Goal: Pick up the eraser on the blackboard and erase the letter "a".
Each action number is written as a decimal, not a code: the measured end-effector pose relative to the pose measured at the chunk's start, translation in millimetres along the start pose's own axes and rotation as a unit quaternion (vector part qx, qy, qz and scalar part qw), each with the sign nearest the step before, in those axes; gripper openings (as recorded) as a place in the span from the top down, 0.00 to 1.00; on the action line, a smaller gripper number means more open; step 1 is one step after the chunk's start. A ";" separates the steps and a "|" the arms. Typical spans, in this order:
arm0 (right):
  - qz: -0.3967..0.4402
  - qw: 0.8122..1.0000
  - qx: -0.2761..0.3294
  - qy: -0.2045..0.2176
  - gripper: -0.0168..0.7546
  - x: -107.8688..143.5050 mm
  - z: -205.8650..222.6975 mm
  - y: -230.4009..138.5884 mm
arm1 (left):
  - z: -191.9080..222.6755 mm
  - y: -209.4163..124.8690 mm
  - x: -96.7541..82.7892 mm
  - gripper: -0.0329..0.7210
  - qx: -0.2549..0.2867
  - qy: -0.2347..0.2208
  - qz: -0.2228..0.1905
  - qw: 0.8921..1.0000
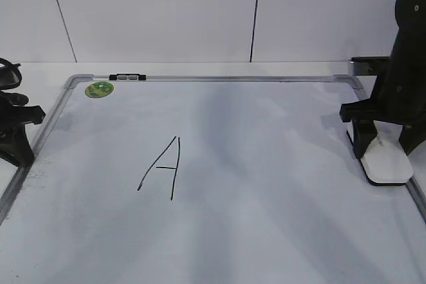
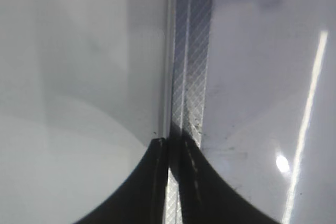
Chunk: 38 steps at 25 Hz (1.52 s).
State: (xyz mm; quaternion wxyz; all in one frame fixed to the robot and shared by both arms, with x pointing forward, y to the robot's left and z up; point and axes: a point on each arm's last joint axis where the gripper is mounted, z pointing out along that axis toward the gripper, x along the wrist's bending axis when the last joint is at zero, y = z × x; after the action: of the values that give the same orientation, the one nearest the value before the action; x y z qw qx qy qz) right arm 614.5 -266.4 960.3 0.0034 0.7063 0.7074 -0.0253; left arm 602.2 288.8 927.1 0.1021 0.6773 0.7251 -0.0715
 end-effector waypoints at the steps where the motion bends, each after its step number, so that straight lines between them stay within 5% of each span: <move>1: 0.000 1.000 0.000 0.000 0.25 0.1 0.8 0.3 | 0.0 0.1 0.0 0.91 0.000 0.000 0.000 1.000; 13: 0.002 1.000 0.007 0.005 0.25 1.4 4.9 2.3 | 0.6 0.3 0.2 0.90 -0.001 0.000 0.000 1.000; 20: 0.003 1.000 0.016 0.006 0.12 2.2 12.2 3.3 | 0.6 0.5 0.0 0.90 -0.002 -0.001 -0.001 1.000; 28: 0.003 1.000 0.023 0.006 0.11 2.3 9.8 3.5 | 0.6 0.5 0.0 0.90 -0.002 0.000 -0.001 1.000; 38: 0.017 0.999 -0.042 0.004 0.11 1.2 -31.5 26.9 | 0.6 0.7 -0.1 0.88 -0.003 -0.002 -0.002 1.000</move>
State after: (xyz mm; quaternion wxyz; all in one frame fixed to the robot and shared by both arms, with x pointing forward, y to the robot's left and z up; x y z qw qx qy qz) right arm 642.4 -263.9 990.9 0.0304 0.7178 0.6956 0.0070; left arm 603.0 288.6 926.7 0.1053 0.6755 0.7264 -0.0704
